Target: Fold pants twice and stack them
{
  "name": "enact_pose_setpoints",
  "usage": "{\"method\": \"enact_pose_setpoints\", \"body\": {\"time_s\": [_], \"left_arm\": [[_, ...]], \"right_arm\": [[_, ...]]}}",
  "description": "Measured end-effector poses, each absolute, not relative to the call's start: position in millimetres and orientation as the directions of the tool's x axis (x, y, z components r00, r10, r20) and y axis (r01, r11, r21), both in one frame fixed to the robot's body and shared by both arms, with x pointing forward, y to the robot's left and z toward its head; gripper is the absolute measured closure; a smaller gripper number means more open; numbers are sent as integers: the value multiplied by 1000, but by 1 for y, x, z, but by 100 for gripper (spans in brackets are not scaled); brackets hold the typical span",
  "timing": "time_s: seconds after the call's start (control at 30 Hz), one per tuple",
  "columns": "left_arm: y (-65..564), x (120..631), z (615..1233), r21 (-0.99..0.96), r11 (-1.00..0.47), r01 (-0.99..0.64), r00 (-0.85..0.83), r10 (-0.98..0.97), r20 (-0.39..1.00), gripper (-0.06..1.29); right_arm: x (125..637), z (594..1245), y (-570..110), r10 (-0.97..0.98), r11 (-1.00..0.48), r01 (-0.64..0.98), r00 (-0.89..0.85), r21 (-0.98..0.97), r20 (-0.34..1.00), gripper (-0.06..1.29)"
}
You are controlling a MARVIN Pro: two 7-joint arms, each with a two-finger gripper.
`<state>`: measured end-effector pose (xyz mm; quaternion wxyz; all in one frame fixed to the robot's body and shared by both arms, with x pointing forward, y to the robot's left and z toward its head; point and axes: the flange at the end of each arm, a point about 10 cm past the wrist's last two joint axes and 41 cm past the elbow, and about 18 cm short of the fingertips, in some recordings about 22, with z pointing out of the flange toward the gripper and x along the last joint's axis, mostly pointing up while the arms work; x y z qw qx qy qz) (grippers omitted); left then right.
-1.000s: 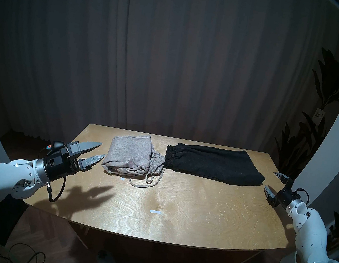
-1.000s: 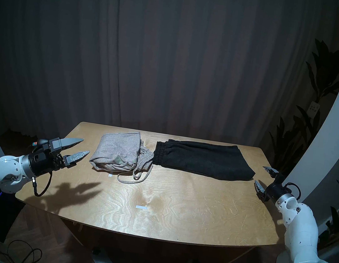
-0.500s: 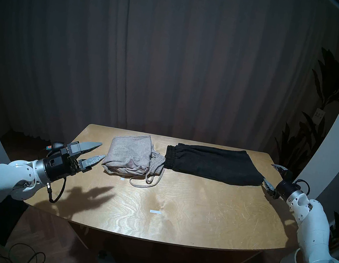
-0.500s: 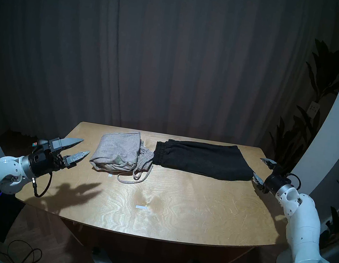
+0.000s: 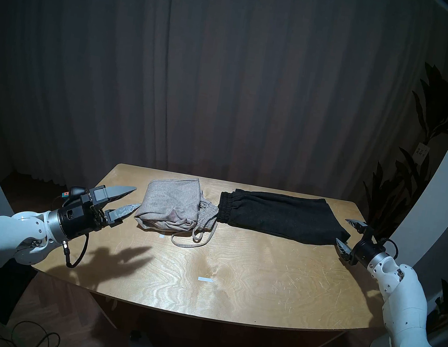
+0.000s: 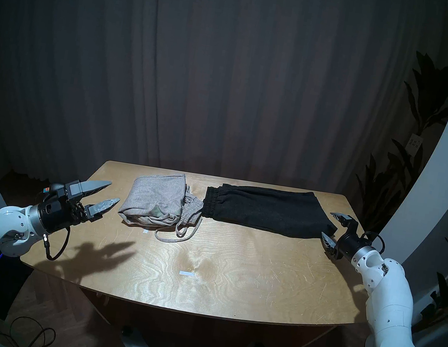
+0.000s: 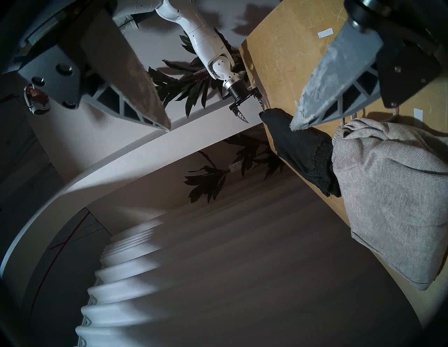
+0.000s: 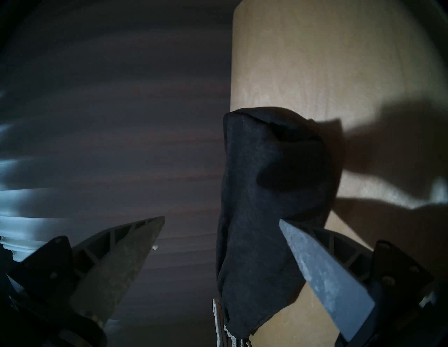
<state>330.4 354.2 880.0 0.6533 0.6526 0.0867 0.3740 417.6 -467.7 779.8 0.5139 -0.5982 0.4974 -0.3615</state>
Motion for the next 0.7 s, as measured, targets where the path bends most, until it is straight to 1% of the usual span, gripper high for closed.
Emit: {"method": "enact_pose_setpoints", "body": {"time_s": [0.3,0.7], "left_arm": [[349,330,883,918,-122,-377,705,605,370,-2],[337,329,888,920,-102,-379,710,606,360,-2]], "right_arm": [[414,780,-464,-975,75,-194,191,-978,-113,-2],[404,784,-472,-986,135,-140,78,-981,-147,-2]]}}
